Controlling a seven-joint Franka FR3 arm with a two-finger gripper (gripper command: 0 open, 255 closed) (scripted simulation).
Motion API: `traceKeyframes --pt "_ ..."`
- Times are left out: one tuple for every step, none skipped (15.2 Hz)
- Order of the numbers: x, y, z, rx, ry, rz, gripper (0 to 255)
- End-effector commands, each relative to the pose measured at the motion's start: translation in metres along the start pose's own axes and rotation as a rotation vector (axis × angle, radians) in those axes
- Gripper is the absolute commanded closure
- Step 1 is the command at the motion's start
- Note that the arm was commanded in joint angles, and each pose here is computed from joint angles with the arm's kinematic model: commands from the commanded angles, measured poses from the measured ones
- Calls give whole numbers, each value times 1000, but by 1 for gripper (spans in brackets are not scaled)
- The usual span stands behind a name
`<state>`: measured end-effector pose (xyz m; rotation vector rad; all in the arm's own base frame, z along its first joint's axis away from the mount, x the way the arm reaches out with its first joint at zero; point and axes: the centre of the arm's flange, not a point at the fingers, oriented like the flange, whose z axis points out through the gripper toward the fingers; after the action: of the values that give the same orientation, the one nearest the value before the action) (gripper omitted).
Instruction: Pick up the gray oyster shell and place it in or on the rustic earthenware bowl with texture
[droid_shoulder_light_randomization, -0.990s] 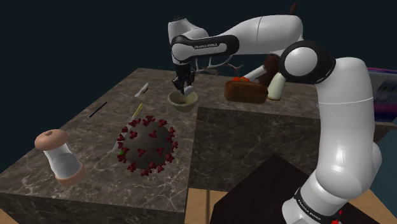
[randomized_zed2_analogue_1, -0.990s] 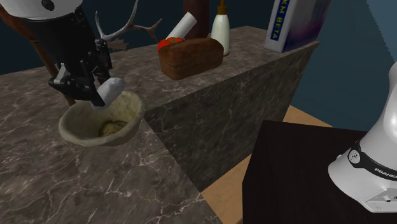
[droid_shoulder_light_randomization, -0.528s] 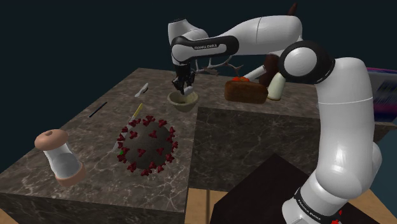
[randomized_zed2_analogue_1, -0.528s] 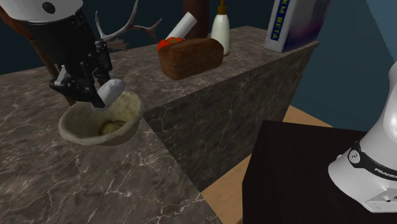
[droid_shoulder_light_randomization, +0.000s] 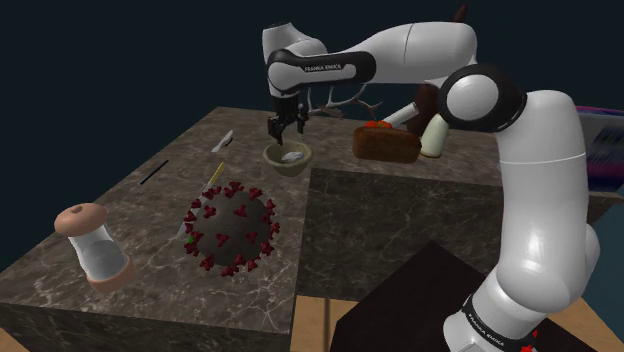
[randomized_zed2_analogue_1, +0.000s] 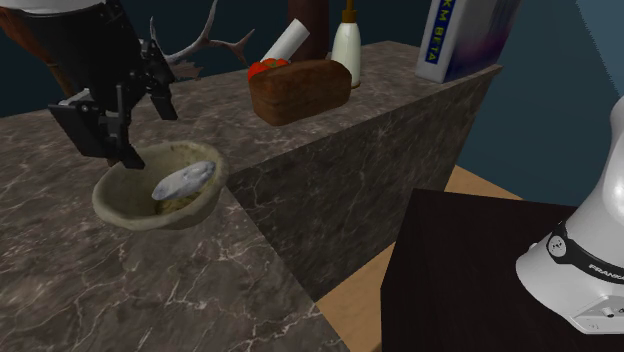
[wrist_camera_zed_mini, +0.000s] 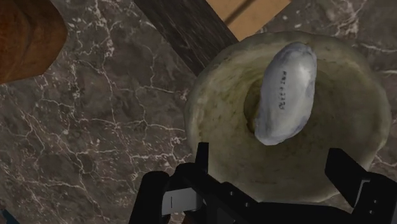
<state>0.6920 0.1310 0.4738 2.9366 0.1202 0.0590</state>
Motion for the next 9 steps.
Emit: traceKeyframes --pt "0 1 -23 0 -1 0 0" --pt "0 1 -33 0 -1 0 0" --pt "0 1 -33 0 -1 0 0" --pt "0 1 -33 0 -1 0 0" --pt "0 1 -33 0 -1 0 0" --pt "0 1 -33 0 -1 0 0" --pt "0 1 -33 0 -1 0 0" --pt "0 1 -33 0 -1 0 0" --pt "0 1 -33 0 -1 0 0"
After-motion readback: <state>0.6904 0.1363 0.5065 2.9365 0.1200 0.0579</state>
